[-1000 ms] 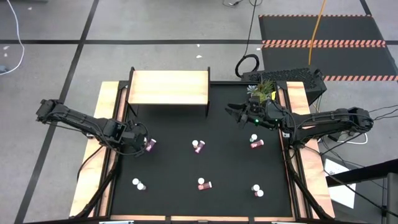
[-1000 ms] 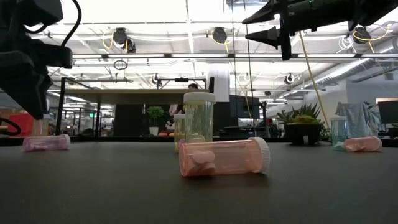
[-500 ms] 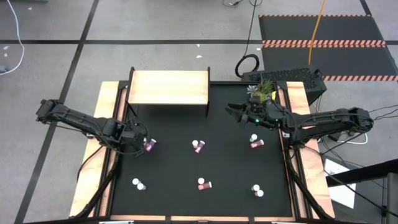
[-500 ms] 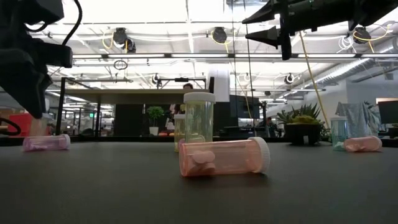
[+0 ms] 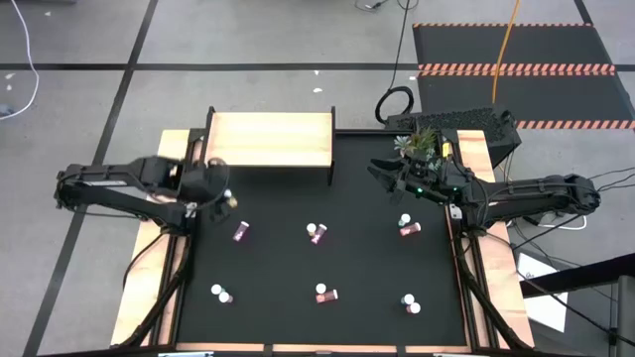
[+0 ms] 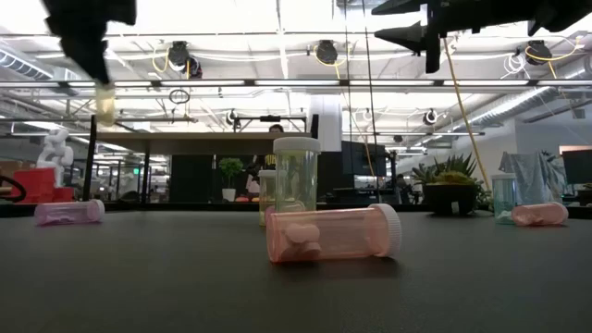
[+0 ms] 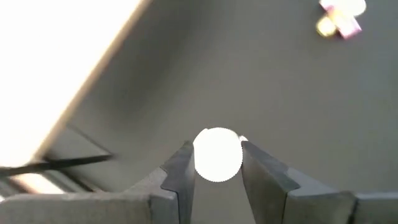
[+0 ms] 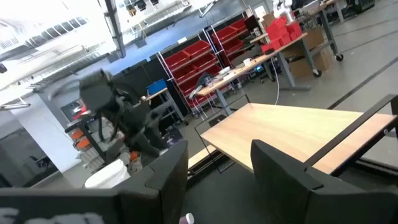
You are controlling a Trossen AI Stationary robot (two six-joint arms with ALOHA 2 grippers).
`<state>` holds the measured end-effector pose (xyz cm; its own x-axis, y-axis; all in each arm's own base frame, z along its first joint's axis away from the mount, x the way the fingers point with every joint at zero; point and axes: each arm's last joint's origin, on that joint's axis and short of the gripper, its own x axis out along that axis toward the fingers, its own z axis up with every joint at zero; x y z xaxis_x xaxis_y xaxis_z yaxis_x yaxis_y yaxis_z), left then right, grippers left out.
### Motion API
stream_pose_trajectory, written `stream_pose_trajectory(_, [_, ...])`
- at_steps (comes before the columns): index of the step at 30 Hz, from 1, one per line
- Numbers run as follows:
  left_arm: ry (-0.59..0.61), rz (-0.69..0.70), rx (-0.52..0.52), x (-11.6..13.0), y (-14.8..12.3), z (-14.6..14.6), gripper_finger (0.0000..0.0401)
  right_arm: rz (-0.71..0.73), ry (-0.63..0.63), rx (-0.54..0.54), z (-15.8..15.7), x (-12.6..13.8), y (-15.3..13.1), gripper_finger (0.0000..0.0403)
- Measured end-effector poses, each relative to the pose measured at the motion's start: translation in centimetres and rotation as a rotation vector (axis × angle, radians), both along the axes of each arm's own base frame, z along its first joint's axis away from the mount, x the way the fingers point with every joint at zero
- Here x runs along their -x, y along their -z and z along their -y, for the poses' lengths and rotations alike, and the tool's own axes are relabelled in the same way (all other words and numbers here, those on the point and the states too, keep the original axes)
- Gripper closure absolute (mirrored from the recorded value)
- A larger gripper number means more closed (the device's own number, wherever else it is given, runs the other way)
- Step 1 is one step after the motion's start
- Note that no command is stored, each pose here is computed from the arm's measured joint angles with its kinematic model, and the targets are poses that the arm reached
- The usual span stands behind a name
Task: Pick and place medicine bottles onto shelf by color
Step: Put the top left yellow medicine bottle on the shelf
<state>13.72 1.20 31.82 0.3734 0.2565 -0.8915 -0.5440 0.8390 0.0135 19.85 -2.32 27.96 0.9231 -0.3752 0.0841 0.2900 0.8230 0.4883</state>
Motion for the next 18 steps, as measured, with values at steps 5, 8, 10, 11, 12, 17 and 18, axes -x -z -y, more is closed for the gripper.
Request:
stream_pose_trajectory(5, [-0.072,-0.049,-0.074,-1.9,-3.3,-3.7,0.0288,-0.019,-0.003,0.017,0.0,0.0,0.1,0.0234])
stream_pose_trajectory(8, [-0.118,-0.063,-0.127,-2.8,-5.3,-6.6,0.0288,-0.029,-0.026,0.025,-0.1,0.0,0.2,0.0234])
stream_pose_trajectory(10, [-0.149,-0.07,-0.162,-3.1,-6.5,-8.8,0.0288,-0.041,-0.029,0.024,-0.1,0.0,0.3,0.0234])
stream_pose_trajectory(11, [-0.166,-0.073,-0.179,-3.1,-7.1,-9.9,0.0288,-0.046,-0.033,0.024,-0.1,0.0,0.3,0.0234])
stream_pose_trajectory(12, [-0.183,-0.075,-0.197,-3.1,-7.6,-11.0,0.0288,-0.048,-0.045,0.025,-0.1,-0.1,0.4,0.0234])
stream_pose_trajectory(17, [-0.29,-0.108,-0.254,-1.8,-8.5,-16.6,0.0288,-0.053,-0.077,0.027,-0.1,-0.1,0.4,0.0234])
stream_pose_trajectory(18, [-0.303,-0.11,-0.245,-1.4,-8.3,-17.4,0.0288,-0.053,-0.079,0.027,-0.1,-0.1,0.4,0.0234])
